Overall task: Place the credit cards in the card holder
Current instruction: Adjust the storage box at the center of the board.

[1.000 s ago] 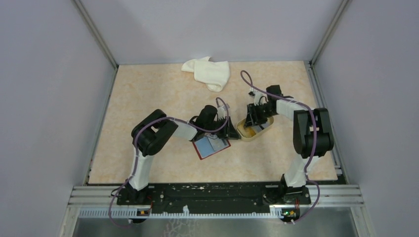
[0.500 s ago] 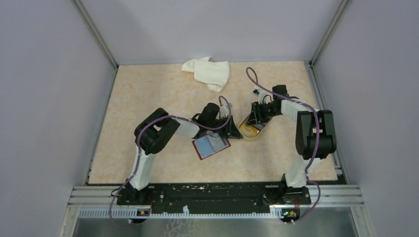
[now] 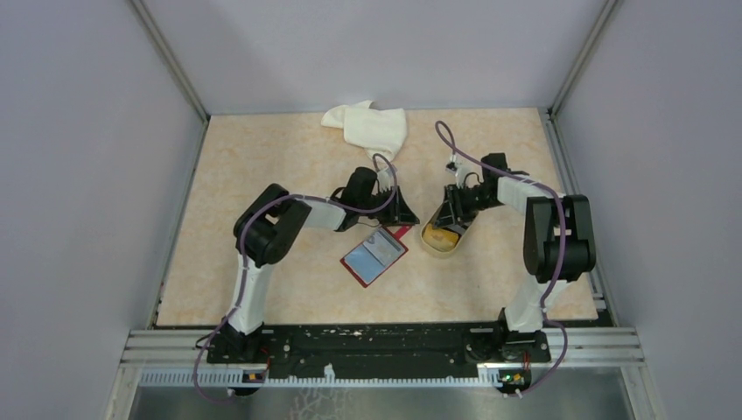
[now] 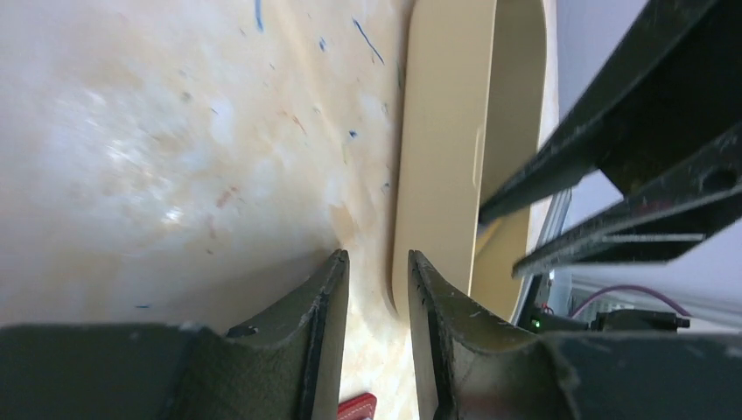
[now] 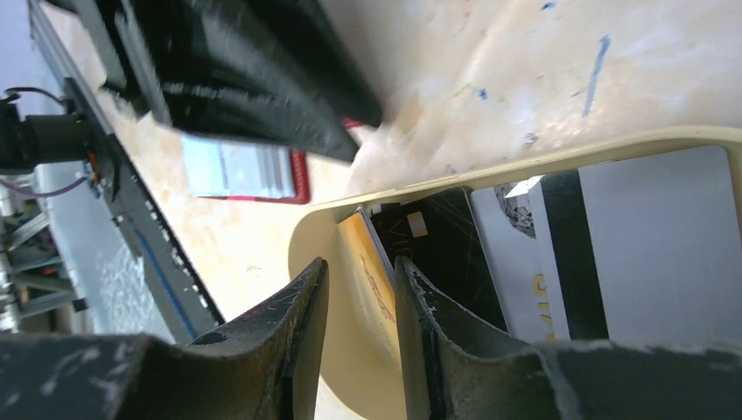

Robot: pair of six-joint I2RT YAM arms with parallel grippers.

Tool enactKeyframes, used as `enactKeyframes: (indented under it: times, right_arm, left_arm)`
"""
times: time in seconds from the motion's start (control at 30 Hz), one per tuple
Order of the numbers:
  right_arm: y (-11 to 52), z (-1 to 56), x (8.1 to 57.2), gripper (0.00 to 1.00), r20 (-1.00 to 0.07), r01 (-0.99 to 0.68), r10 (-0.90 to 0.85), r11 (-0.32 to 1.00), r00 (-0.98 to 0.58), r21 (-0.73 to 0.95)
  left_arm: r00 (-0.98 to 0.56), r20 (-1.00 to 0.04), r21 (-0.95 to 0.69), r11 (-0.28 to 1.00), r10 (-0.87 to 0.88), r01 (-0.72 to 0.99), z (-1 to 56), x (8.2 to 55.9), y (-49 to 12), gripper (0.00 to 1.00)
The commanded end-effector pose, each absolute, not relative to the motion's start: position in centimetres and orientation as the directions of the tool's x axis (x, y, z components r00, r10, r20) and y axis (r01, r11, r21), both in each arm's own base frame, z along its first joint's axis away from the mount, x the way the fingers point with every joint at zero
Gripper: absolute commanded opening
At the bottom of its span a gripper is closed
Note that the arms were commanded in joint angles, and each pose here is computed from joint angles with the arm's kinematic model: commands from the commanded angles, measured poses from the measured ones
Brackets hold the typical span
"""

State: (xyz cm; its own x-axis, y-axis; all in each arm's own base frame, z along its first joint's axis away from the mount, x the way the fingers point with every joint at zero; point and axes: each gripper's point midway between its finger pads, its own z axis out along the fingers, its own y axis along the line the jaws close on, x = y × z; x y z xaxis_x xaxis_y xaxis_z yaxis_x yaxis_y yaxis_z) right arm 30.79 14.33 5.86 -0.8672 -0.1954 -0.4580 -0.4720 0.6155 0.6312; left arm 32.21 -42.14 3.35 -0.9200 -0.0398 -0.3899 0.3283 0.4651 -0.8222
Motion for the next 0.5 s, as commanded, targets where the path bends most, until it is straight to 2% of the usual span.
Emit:
enactKeyframes:
  times: [0.0,0.3,0.47]
  right_arm:
    - [15.4,7.8,29.3,0.34,-0.455,-0.486,-0.203,0.542,-0.867,0.686]
    - [13.6,7.1,30.0,0.38,-0.508,-0.568,-0.292,0.608,-0.810,0.555]
    - [12.9,6.9,30.5,0.39,-0.546,-0.630,-0.353,0.604,-0.760,0.488]
  left_arm:
    - [-0.897,-0.437,-0.805,0.477,-0.071,0.354,3.5,34.2,-42.3,0.38]
    - [-0.874,-0.481,-0.797,0.451,-0.071,0.402,6.0,34.0,-42.0,0.41]
    - [-0.855,-0.513,-0.792,0.428,-0.078,0.436,8.5,32.4,-40.8,0.43]
